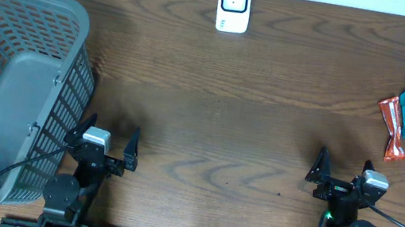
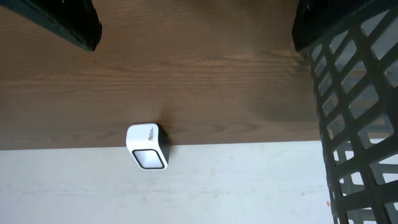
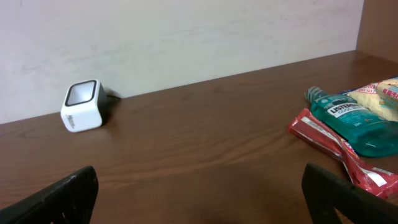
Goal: Scan the item barcode
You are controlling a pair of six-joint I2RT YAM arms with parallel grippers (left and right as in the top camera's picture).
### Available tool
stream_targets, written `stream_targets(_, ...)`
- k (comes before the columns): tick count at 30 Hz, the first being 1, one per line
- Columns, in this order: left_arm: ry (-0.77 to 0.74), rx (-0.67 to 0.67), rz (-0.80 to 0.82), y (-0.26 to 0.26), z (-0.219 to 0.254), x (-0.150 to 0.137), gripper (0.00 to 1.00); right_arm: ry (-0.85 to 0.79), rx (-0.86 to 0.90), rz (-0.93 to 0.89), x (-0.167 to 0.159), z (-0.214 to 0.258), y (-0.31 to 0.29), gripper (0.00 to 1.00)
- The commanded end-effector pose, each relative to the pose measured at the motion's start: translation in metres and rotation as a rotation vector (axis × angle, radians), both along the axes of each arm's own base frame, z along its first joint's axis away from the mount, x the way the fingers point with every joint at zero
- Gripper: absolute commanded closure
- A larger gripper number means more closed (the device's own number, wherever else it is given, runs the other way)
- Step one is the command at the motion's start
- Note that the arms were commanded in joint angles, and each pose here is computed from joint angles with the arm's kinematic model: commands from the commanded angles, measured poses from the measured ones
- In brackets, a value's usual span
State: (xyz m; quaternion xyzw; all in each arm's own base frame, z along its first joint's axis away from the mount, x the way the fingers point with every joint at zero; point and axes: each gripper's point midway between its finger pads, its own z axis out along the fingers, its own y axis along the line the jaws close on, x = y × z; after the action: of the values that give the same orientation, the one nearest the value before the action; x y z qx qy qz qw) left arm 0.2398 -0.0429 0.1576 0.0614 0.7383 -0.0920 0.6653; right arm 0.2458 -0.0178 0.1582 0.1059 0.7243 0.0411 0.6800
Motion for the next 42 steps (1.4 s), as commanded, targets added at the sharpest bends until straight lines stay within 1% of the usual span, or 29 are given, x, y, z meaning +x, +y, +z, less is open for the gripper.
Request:
stream_targets(1, 0.035, 0.014, 0.013, 0.0028, -0.0163, 0.0009, 0.02, -0.001, -0.008, 0.001, -0.0001, -0.0005, 0.0006, 0.01)
stream_targets(11, 0.035, 0.014, 0.042, 0.0097, -0.0163, 0.0020, 0.02, -0.001, -0.008, 0.001, -0.0001, -0.0005, 0.0005, 0.01)
stream_targets(42, 0.037, 0.013, 0.042, 0.0098, -0.0167, 0.0021, 0.02, -0.001, -0.008, 0.001, -0.0001, -0.0005, 0.0005, 0.01)
